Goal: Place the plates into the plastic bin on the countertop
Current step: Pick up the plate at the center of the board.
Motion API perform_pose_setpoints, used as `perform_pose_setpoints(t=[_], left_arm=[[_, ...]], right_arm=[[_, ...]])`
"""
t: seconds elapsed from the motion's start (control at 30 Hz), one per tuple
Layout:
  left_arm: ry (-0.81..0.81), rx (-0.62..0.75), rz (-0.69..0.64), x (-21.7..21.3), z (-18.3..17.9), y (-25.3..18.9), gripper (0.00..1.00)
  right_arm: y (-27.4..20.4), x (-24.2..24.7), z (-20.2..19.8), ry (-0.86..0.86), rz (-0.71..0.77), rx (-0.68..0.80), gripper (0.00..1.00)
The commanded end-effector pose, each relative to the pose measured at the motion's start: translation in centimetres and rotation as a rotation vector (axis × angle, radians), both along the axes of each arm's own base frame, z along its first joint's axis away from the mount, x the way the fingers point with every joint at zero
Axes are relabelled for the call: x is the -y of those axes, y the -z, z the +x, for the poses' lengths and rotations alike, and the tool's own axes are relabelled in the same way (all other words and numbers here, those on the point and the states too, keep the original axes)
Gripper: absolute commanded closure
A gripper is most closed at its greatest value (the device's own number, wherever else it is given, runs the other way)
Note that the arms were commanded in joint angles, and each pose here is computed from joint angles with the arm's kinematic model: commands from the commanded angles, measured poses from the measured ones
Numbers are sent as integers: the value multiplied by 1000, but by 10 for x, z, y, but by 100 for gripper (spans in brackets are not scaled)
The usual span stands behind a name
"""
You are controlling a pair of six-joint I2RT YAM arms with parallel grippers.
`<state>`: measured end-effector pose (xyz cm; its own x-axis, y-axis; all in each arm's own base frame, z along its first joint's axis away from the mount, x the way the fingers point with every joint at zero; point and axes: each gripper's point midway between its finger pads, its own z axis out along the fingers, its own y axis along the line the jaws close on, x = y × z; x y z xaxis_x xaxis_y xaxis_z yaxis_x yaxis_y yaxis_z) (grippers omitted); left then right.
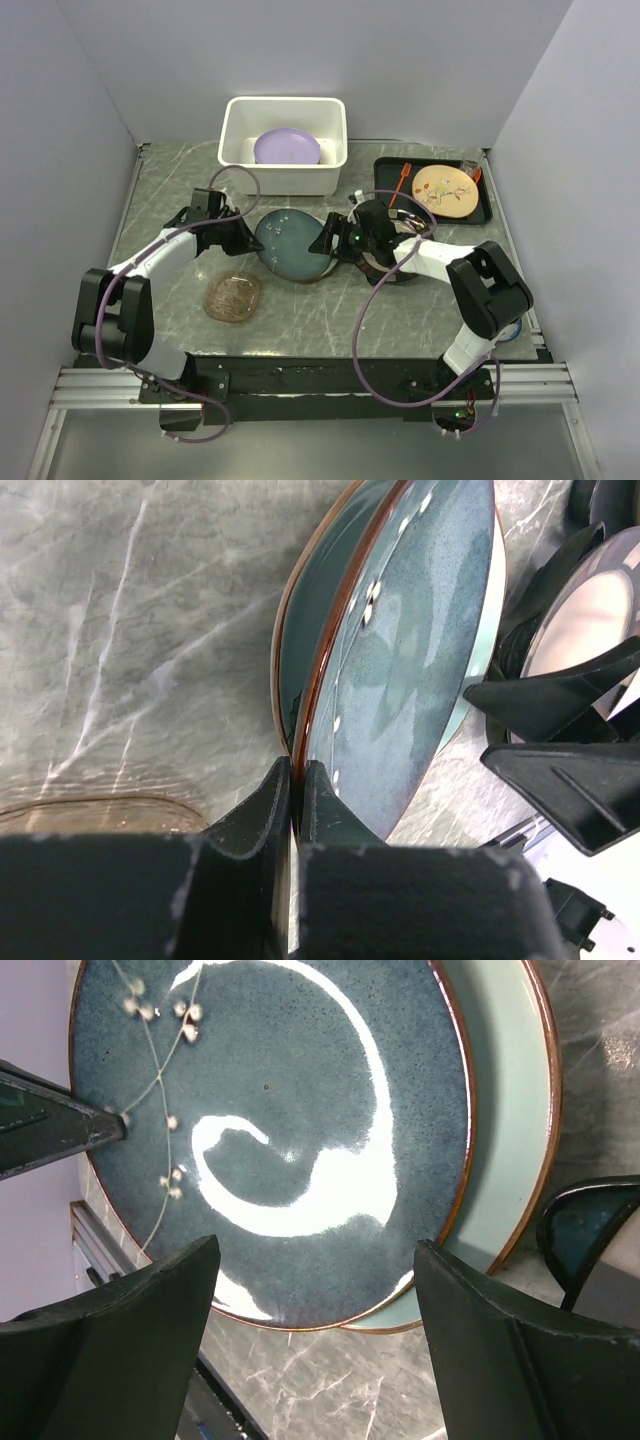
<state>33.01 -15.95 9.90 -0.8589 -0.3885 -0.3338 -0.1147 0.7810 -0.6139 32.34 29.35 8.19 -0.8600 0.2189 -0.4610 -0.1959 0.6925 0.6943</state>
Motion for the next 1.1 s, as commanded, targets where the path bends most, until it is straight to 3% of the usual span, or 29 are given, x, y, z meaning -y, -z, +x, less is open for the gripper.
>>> perform_pose_setpoints(t=[0.0, 1.07], left_arm=[[18, 86, 39, -10, 7, -25, 99], [-51, 325, -30, -50, 8, -147, 99]], right_arm=[[-23, -3, 4, 1, 28, 83, 14], [-25, 0, -2, -1, 40, 86, 14]])
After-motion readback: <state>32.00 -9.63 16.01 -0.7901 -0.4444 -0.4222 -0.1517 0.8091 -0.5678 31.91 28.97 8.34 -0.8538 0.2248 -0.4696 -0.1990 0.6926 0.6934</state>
